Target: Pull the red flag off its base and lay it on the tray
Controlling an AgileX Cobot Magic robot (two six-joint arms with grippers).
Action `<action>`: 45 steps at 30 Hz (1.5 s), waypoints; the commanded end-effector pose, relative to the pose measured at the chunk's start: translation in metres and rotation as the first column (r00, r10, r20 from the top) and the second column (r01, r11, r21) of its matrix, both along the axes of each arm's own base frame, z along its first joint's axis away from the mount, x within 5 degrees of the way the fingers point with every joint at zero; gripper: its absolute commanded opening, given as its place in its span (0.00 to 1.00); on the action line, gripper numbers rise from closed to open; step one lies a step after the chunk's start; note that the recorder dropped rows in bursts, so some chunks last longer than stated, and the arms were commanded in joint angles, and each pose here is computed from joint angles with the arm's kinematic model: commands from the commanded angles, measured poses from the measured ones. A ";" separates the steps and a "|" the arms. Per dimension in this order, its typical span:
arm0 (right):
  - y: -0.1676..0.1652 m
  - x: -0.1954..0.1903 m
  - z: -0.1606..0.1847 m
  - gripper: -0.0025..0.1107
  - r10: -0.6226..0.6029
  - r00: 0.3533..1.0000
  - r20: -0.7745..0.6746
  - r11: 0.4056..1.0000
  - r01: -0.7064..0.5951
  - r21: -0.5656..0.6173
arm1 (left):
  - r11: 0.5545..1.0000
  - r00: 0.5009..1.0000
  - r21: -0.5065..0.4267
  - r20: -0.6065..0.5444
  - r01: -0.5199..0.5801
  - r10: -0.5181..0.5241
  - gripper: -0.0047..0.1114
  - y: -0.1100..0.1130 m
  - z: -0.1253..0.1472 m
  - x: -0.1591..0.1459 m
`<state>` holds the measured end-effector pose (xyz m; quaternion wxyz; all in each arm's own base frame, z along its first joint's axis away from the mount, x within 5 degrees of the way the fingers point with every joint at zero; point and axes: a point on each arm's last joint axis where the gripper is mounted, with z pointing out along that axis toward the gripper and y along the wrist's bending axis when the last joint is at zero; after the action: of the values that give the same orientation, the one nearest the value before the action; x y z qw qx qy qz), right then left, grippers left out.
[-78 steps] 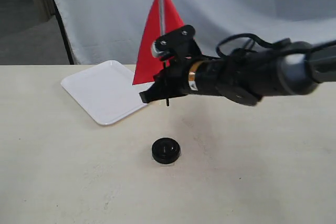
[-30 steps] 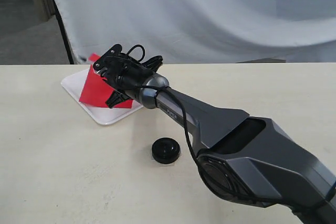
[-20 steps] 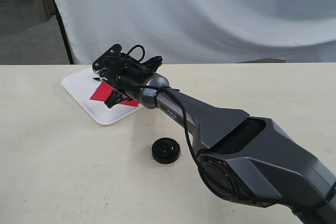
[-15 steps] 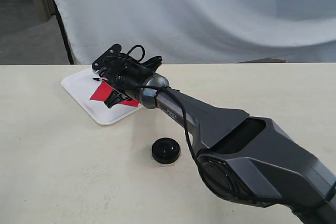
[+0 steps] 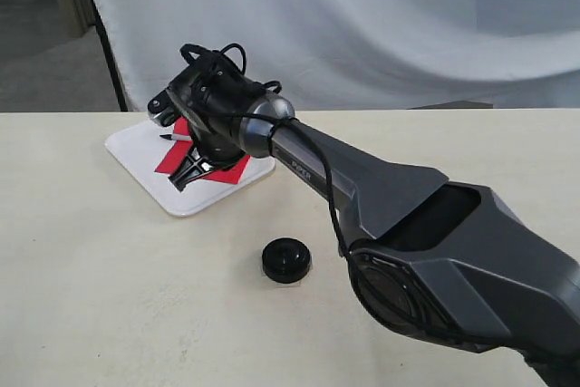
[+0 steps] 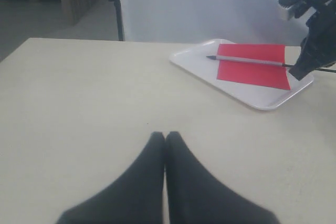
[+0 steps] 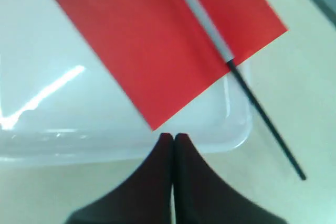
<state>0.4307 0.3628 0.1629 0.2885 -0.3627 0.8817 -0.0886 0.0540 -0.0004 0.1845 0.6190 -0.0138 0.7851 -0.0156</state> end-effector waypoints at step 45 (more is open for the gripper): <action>-0.392 -0.257 0.130 0.02 -0.759 0.644 0.097 0.568 0.582 0.581 | 1.000 1.000 0.001 0.001 0.009 -0.009 0.04 0.000 0.000 0.000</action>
<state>0.1899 -0.0314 0.2906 0.4123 0.1032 0.9047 -0.0300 0.0540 -0.0004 0.1845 0.6190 -0.0138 0.7851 -0.0156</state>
